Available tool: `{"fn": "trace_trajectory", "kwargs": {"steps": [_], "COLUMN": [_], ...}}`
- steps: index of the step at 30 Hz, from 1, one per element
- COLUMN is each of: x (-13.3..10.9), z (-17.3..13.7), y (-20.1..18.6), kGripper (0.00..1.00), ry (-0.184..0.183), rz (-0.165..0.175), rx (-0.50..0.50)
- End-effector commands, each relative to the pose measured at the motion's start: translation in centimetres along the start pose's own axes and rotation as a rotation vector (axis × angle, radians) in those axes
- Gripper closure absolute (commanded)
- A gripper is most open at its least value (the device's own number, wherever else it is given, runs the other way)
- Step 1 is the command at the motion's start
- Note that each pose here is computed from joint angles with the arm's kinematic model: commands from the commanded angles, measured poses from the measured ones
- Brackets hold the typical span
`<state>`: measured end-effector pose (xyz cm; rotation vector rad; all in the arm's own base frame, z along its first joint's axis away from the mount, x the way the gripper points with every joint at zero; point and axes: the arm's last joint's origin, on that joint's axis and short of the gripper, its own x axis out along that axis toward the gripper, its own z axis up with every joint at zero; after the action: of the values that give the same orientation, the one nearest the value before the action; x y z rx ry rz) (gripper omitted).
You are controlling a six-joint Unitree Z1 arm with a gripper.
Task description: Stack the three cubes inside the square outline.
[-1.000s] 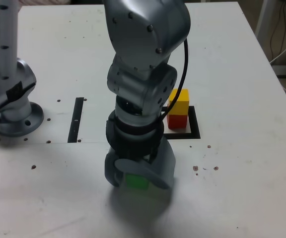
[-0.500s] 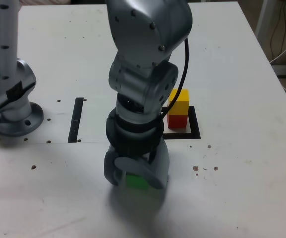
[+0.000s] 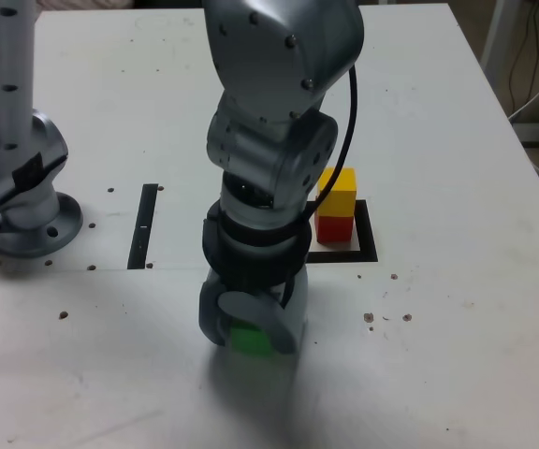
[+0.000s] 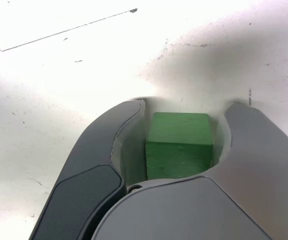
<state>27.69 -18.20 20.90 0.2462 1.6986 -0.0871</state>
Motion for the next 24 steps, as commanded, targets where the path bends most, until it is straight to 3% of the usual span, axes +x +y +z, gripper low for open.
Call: {"fn": "trace_trajectory", "kwargs": {"steps": [1, 10, 18, 24], "x": [-0.4, -1.6, -6.1, -8.5], "z": [-0.2, -0.4, -0.6, 0.2], "y": [0.1, 0.3, 1.6, 4.4], "kGripper": [0.84, 0.89, 0.89, 0.89], "ry": [-0.003, -0.003, -0.023, -0.036], "rz": [0.001, 0.002, 0.030, 0.006], "rx": [0.001, 0.019, 0.040, 0.042]}}
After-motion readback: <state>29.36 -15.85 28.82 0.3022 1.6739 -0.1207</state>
